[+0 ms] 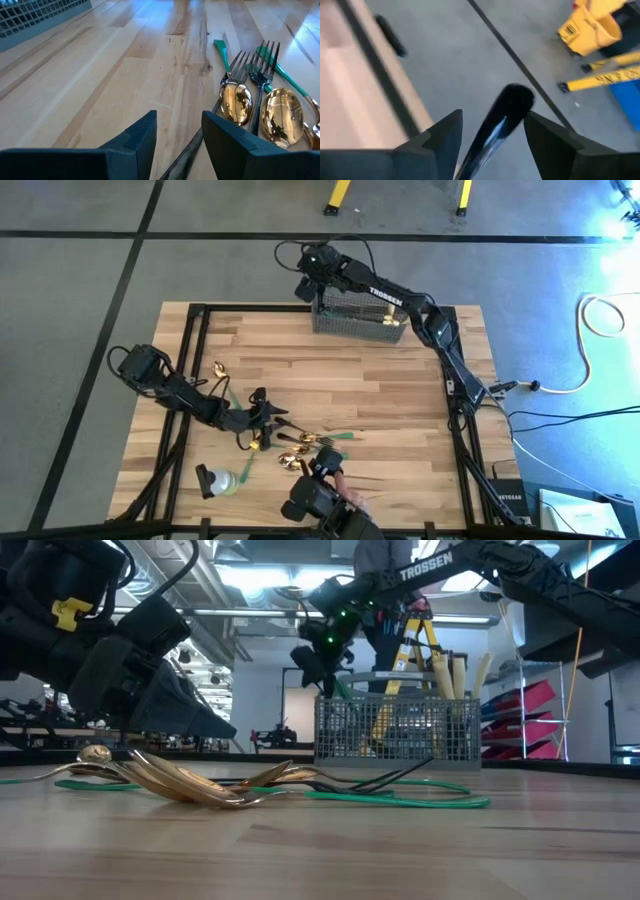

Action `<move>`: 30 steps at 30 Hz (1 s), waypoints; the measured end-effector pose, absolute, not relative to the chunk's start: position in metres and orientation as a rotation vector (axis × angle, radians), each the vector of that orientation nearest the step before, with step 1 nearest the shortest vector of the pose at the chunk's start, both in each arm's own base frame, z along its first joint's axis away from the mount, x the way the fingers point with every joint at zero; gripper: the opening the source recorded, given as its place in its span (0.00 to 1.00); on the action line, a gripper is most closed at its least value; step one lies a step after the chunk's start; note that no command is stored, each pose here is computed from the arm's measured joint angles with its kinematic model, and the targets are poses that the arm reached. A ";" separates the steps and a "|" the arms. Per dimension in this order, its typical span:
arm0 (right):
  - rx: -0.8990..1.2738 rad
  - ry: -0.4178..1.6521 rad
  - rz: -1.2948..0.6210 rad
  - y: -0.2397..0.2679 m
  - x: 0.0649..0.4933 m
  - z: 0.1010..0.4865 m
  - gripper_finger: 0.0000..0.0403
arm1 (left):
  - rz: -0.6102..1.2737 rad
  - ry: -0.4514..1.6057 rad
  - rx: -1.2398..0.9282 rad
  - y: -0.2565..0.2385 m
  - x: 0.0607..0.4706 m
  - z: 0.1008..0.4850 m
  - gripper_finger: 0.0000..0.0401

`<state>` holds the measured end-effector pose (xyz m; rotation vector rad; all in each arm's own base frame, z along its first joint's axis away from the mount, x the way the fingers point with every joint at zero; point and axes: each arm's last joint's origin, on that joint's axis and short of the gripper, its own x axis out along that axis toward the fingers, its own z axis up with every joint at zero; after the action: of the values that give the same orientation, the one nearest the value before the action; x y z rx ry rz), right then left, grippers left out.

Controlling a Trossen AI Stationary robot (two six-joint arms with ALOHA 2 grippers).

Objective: Sort silverware
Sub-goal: Put the black fork into the gray organizer

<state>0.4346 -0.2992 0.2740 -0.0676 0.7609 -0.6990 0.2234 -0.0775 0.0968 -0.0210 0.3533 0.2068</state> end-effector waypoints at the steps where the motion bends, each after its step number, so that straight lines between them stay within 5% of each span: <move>1: -0.062 0.758 -0.686 -0.299 0.435 0.274 0.48 | 0.206 0.354 -0.016 -0.078 0.223 0.097 0.35; 7: -0.051 0.784 -0.681 -0.300 0.432 0.272 0.44 | 0.205 0.353 -0.011 -0.078 0.223 0.097 0.35; 19: -0.025 0.790 -0.653 -0.290 0.435 0.275 0.11 | 0.205 0.353 -0.013 -0.078 0.223 0.097 0.35; 30: -0.042 0.791 -0.649 -0.269 0.427 0.304 0.09 | 0.206 0.349 -0.018 -0.078 0.224 0.097 0.35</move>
<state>0.4273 -0.2694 0.3039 -0.0422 0.7914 -0.6488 0.2236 -0.0775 0.0972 -0.0179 0.3492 0.2058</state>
